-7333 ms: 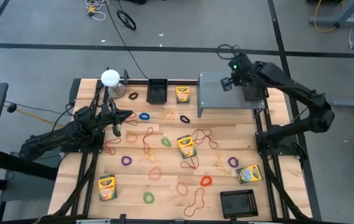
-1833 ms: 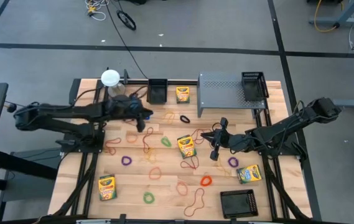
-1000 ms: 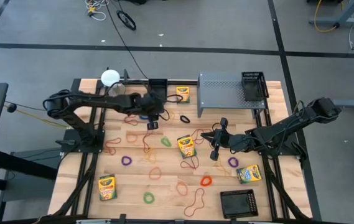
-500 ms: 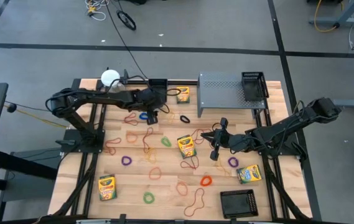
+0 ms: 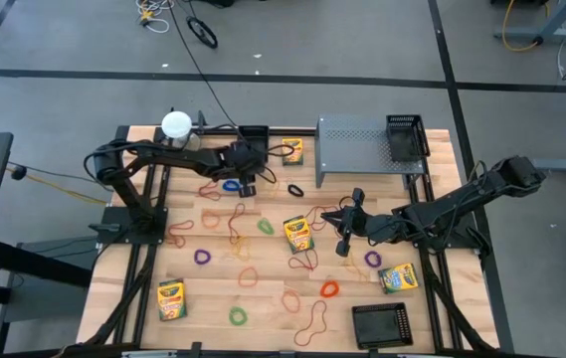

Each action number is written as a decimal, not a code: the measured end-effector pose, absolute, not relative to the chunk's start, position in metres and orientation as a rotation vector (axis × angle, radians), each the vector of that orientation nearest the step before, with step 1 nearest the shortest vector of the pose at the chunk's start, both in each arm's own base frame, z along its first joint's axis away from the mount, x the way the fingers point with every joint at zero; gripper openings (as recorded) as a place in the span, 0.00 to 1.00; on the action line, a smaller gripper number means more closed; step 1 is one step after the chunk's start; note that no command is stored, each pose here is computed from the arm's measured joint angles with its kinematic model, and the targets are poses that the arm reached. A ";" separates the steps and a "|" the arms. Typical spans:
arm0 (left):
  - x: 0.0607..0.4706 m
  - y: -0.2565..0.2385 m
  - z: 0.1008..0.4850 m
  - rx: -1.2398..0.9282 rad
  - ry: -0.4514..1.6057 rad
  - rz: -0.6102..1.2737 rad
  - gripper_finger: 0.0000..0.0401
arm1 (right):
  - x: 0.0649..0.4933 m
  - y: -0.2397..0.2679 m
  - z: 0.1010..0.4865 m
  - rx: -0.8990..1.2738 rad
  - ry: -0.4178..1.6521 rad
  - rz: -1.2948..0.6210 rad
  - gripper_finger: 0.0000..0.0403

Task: Pick & Place Office Desk Supplies
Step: Put the top black bin on the shelf

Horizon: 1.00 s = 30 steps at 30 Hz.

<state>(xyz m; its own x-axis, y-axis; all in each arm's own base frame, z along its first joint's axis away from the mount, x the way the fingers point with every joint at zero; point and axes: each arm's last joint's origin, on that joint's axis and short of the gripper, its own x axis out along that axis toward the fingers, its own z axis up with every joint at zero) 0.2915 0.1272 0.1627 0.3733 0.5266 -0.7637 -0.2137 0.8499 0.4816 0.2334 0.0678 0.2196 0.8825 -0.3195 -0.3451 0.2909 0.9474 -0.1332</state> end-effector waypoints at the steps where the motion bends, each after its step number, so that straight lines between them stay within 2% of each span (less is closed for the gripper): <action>1: 0.291 0.127 0.163 0.327 1.094 0.484 0.30 | 0.233 0.068 0.220 -0.078 0.372 -0.318 0.09; 5: 0.293 0.123 0.163 0.359 1.103 0.509 0.26 | 0.233 0.068 0.220 -0.078 0.372 -0.318 0.09; 10: 0.295 0.114 0.164 0.448 1.138 0.532 0.28 | 0.233 0.068 0.220 -0.078 0.372 -0.318 0.09; 15: 0.298 0.105 0.164 0.464 1.132 0.507 0.33 | 0.233 0.068 0.220 -0.078 0.372 -0.318 0.09; 25: 0.297 0.105 0.164 0.458 1.129 0.507 0.50 | 0.233 0.068 0.219 -0.078 0.373 -0.318 0.09; 30: 0.296 0.104 0.172 0.446 1.103 0.486 0.53 | 0.233 0.068 0.220 -0.078 0.372 -0.318 0.09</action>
